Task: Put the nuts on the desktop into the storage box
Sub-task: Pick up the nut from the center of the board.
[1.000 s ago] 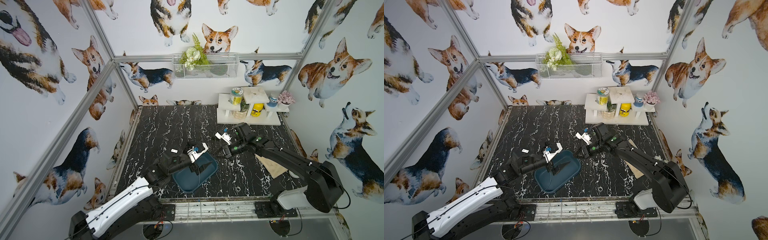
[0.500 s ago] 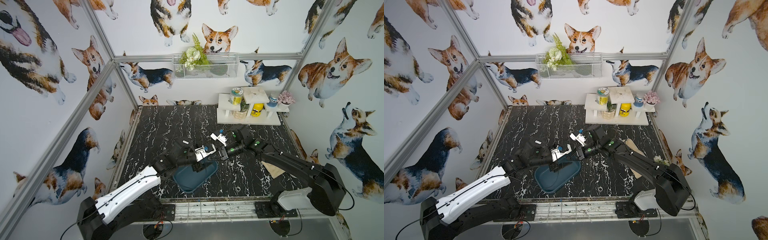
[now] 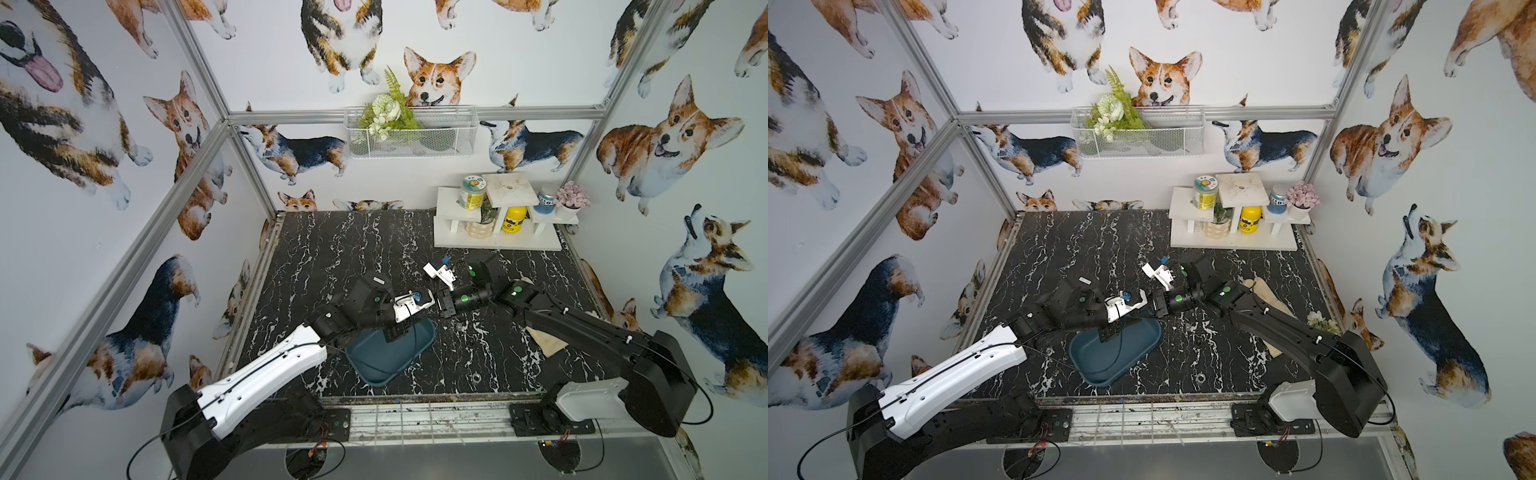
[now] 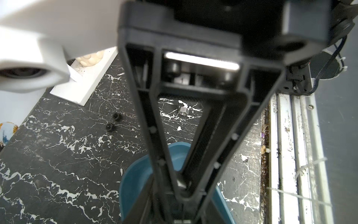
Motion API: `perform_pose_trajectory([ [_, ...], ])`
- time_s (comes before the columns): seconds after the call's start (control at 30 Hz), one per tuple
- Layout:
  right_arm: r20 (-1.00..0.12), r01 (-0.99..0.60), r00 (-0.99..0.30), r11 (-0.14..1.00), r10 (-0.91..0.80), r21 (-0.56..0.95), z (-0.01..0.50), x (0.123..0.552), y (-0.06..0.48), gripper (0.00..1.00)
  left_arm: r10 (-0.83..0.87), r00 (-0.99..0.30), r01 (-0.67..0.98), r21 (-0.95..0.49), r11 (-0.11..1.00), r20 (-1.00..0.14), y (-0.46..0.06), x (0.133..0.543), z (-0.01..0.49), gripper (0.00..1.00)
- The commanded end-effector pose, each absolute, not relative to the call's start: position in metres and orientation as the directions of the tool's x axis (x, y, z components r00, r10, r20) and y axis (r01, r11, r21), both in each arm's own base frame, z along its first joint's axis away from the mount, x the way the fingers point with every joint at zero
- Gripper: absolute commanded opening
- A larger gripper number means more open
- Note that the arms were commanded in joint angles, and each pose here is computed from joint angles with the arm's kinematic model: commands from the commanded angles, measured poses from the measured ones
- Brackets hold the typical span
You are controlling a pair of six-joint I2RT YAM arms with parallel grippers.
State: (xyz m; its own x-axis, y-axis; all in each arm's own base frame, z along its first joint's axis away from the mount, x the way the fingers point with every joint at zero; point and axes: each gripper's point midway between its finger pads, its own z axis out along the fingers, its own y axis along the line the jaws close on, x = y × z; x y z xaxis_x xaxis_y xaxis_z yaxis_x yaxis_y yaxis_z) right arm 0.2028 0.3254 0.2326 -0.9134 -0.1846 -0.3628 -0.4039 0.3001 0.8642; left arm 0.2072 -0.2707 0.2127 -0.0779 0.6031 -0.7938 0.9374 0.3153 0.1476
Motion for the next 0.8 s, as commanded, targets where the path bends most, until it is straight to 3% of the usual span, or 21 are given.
perform_pose_trajectory([
  [0.0,-0.378,-0.417,-0.908,0.295,-0.181,0.860,0.231,0.204,0.327,0.06,0.551,-0.095,0.925,0.131,0.357,-0.829,-0.275,0.214,0.223,0.38],
  [0.2,-0.371,-0.407,-0.912,0.281,-0.174,0.869,0.232,0.204,0.328,0.06,0.522,-0.093,0.919,0.129,0.374,-0.848,-0.276,0.214,0.228,0.44],
  [0.33,-0.371,-0.406,-0.913,0.280,-0.173,0.870,0.233,0.204,0.328,0.06,0.515,-0.075,0.919,0.142,0.368,-0.854,-0.275,0.213,0.230,0.28],
  [0.6,-0.353,-0.388,-0.920,0.274,-0.170,0.880,0.228,0.206,0.330,0.07,0.503,-0.060,0.922,0.146,0.359,-0.862,-0.276,0.211,0.233,0.19],
  [0.77,-0.354,-0.387,-0.921,0.270,-0.165,0.882,0.226,0.207,0.332,0.16,0.492,-0.049,0.925,0.146,0.350,-0.869,-0.276,0.208,0.235,0.17],
])
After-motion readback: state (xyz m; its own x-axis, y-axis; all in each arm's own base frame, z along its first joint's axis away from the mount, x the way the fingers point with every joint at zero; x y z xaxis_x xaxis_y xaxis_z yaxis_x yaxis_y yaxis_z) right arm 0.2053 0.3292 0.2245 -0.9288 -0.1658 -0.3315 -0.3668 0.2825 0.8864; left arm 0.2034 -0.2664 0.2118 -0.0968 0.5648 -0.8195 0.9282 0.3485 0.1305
